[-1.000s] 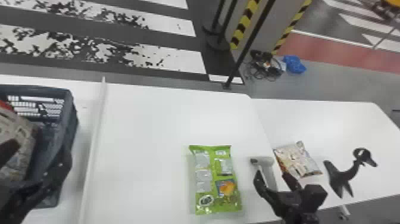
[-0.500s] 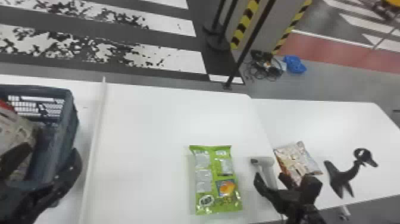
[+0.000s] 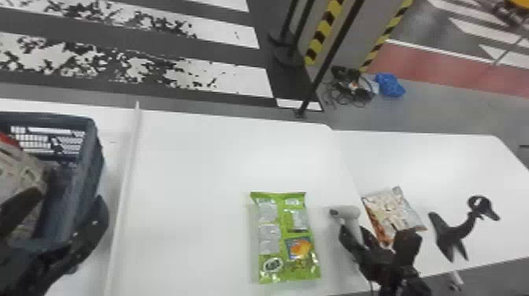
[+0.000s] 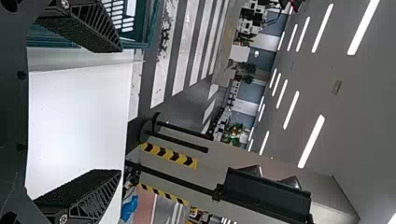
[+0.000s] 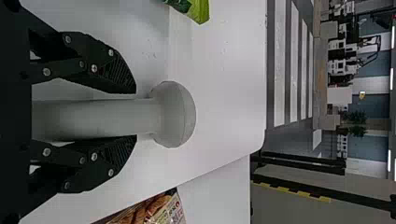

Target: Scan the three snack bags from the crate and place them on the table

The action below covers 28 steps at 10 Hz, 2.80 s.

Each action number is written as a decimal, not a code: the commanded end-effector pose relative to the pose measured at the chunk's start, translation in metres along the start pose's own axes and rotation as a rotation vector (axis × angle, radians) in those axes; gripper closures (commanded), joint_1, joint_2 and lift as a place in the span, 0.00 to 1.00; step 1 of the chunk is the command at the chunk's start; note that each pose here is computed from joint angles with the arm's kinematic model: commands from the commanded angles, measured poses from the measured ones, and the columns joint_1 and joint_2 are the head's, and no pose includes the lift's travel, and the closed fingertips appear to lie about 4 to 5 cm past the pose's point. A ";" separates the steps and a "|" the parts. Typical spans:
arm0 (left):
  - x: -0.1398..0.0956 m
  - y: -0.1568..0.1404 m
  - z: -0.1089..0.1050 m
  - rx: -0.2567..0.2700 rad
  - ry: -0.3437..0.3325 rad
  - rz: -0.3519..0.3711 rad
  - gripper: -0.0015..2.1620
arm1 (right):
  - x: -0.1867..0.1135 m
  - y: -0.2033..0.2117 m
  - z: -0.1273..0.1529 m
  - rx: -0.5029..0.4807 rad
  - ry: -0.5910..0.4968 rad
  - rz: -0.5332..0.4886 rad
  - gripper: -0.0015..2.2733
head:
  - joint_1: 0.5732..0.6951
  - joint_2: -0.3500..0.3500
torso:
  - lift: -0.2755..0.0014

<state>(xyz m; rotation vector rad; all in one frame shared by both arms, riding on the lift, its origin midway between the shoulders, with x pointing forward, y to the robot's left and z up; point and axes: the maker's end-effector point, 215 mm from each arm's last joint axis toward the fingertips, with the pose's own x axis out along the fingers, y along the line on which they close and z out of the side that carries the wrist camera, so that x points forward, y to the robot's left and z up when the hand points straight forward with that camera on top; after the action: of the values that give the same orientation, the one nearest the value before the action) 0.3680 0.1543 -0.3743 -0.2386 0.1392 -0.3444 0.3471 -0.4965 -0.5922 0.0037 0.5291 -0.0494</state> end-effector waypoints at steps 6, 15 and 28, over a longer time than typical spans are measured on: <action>-0.003 0.001 0.005 0.017 0.000 0.008 0.03 | -0.055 0.037 0.063 0.118 -0.160 -0.019 0.97 | 1.00 0.00 | 0.86; -0.007 -0.002 0.002 0.007 0.000 0.005 0.03 | -0.069 0.185 0.085 0.231 -0.133 0.171 0.97 | 1.00 0.07 | 0.86; -0.012 0.031 0.006 -0.024 -0.056 0.014 0.03 | -0.021 0.254 0.055 0.007 0.068 0.100 0.97 | 1.00 0.39 | 0.86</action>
<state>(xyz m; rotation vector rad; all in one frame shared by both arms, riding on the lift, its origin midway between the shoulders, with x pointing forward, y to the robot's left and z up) 0.3667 0.1874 -0.3753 -0.2707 0.0905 -0.3222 0.3700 -0.2396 -0.5340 0.0446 0.5867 0.0503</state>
